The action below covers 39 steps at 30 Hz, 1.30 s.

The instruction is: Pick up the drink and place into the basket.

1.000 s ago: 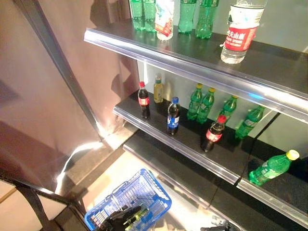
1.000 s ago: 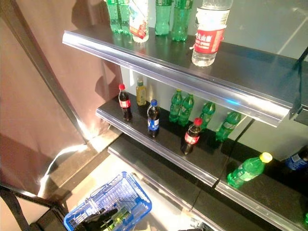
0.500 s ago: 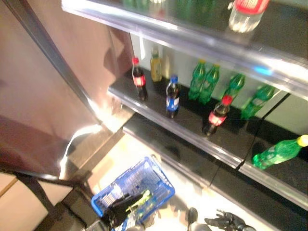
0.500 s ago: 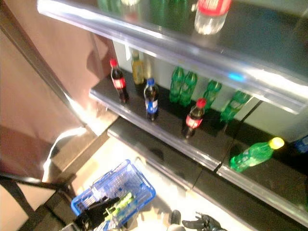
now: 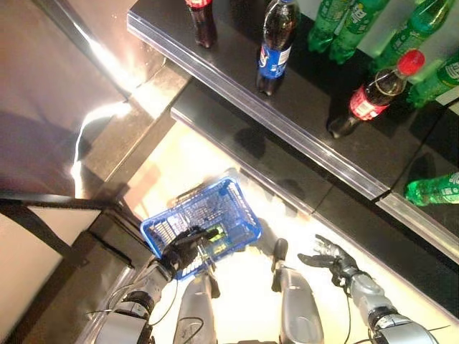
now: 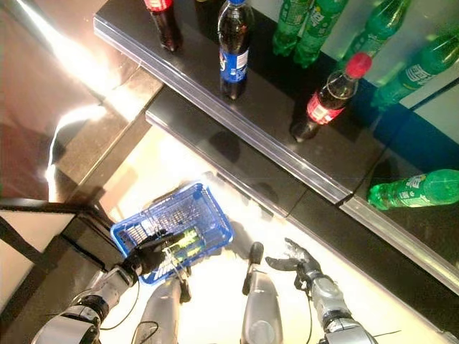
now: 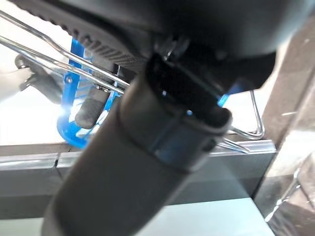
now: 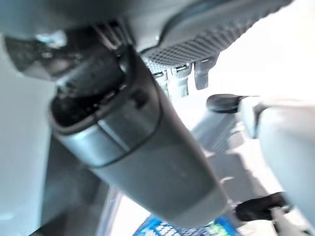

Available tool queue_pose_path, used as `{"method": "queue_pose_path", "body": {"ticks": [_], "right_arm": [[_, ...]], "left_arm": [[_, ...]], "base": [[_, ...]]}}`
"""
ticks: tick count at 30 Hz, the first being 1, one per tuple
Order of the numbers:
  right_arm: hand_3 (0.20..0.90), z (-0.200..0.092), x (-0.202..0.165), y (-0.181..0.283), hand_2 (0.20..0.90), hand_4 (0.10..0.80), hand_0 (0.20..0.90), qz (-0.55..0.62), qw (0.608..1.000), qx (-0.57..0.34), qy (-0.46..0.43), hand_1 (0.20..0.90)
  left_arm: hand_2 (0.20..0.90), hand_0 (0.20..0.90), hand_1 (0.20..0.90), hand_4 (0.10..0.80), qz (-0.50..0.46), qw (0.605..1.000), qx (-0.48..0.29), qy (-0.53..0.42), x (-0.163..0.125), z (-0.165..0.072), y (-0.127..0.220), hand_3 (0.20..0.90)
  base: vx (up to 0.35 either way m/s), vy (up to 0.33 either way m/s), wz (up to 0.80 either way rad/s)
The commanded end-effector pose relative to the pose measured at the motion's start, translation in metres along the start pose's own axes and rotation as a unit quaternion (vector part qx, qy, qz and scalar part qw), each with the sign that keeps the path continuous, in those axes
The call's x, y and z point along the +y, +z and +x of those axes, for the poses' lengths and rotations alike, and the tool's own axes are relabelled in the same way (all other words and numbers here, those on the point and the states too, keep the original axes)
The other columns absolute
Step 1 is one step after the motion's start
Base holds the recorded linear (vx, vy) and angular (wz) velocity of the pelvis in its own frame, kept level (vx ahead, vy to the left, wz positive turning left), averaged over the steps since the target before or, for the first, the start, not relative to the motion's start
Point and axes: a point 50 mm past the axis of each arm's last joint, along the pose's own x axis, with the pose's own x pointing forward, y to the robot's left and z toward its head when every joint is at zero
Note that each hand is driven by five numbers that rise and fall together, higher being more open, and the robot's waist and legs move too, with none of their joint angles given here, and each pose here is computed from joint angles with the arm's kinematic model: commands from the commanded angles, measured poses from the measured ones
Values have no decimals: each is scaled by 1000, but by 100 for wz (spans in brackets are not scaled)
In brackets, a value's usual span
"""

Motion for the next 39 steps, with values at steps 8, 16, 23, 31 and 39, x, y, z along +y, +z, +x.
{"method": "queue_pose_path", "body": {"ticks": [8,16,23,31,39], "right_arm": [[900,-10,42,115,900,800,900,-108,953,-278,56,900],[900,-44,57,154,900,800,900,-151,895,-416,60,900],[900,-66,51,180,900,800,900,-105,859,-501,25,900],[900,-82,38,193,900,800,900,-24,823,-565,-54,900],[900,-88,21,194,900,800,900,27,802,-582,-130,900]], "left_arm": [[300,300,300,100,12,999,-34,-16,7,-15,8,200],[300,300,300,100,5,999,-51,-13,8,-18,4,200],[300,300,300,100,-5,999,-52,-11,10,-19,-2,200],[300,300,300,100,-18,998,-57,-13,8,-18,-6,200],[300,300,300,100,-22,998,-55,-15,6,-17,-8,200]], "base": [[-37,-38,1],[-33,23,0],[-2,42,-3],[2,47,-9],[9,7,-2]]}}
